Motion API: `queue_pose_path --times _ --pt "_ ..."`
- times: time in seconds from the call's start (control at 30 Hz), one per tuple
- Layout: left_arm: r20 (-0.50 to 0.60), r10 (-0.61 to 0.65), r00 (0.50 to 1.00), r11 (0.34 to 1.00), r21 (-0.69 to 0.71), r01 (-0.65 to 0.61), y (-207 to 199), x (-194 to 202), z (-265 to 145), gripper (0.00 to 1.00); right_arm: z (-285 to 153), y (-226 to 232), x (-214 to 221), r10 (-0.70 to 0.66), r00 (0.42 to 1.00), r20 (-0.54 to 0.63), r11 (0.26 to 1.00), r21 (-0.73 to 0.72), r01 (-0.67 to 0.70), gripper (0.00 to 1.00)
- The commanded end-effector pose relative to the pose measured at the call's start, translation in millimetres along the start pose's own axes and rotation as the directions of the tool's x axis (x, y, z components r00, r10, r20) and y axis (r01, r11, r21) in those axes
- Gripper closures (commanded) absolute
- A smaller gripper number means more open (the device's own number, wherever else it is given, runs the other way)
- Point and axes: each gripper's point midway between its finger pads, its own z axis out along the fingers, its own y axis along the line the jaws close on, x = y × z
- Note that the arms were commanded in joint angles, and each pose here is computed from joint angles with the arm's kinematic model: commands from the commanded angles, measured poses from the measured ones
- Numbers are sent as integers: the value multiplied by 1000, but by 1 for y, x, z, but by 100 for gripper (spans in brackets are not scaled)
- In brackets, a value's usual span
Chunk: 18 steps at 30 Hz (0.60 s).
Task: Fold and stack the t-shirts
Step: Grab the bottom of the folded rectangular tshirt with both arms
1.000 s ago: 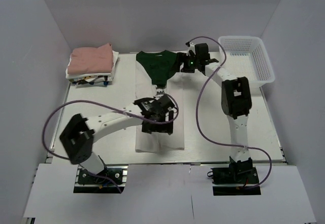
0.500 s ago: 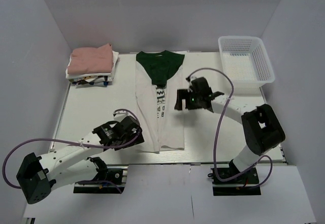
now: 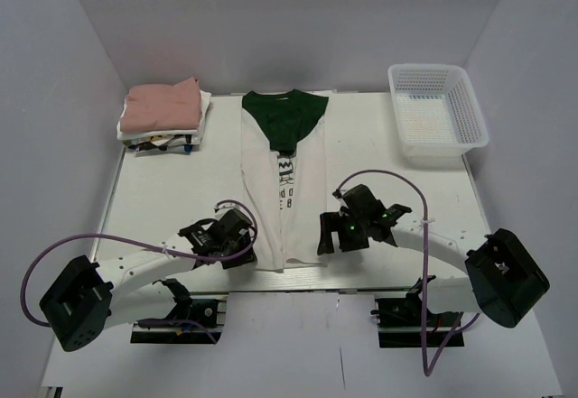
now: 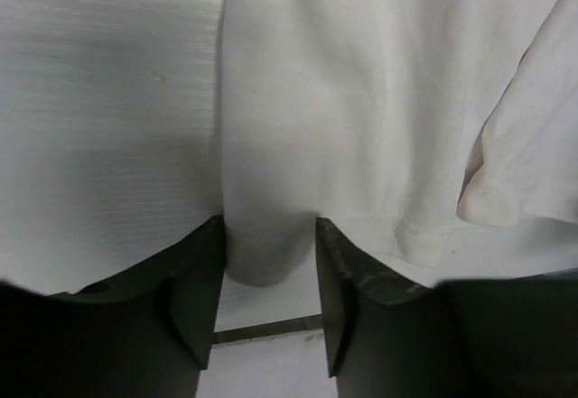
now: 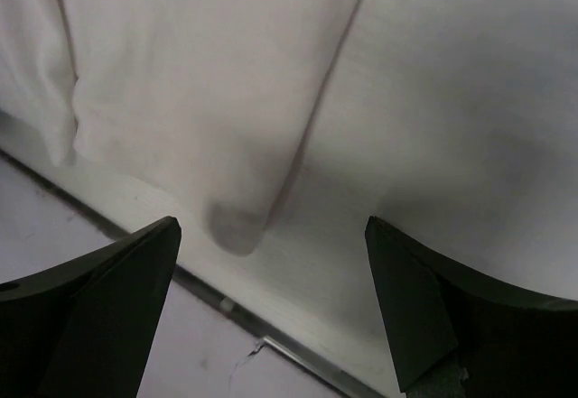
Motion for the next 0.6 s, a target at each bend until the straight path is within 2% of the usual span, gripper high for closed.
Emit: queue_pose_path --times 0.0,0.1,0.13,0.2,0.23,0.33,0.37,0.43,0.47,0.53,0.57 --pt "-27 -3 1000 998 56 5 -8 4 0 48 -4 5 29 50 994 -99 998 -19 -52 10" --pt "-58 -1 998 997 75 5 -7 12 0 65 -2 -1 40 64 990 -128 998 17 -62 10" --pt "-74 11 997 996 86 -4 -9 15 -1 75 -2 -1 45 69 988 -140 998 17 -67 11" --pt "-90 22 996 995 98 -13 -10 18 -2 83 -1 6 51 67 984 -166 997 -17 -71 13" --pt "-97 23 995 993 114 -12 -13 19 -3 87 0 8 54 69 982 -176 997 -32 -76 21" --pt "-133 25 991 995 94 -12 -9 26 0 95 3 9 57 58 982 -178 996 -49 -68 36" --pt "-141 25 990 996 83 -13 -6 28 -1 100 4 9 58 56 982 -180 997 -51 -66 51" --pt "-156 25 987 997 78 -13 -8 29 -2 100 4 12 58 48 983 -179 996 -60 -60 67" --pt "-156 25 987 997 78 -13 -8 29 -2 100 5 13 58 42 983 -177 996 -67 -55 80" --pt "-144 26 989 995 96 -12 -14 25 -3 100 6 9 51 28 990 -139 998 -45 -35 95" --pt "-138 26 990 994 106 -11 -18 22 -5 100 8 6 46 20 993 -118 999 -25 -23 100"
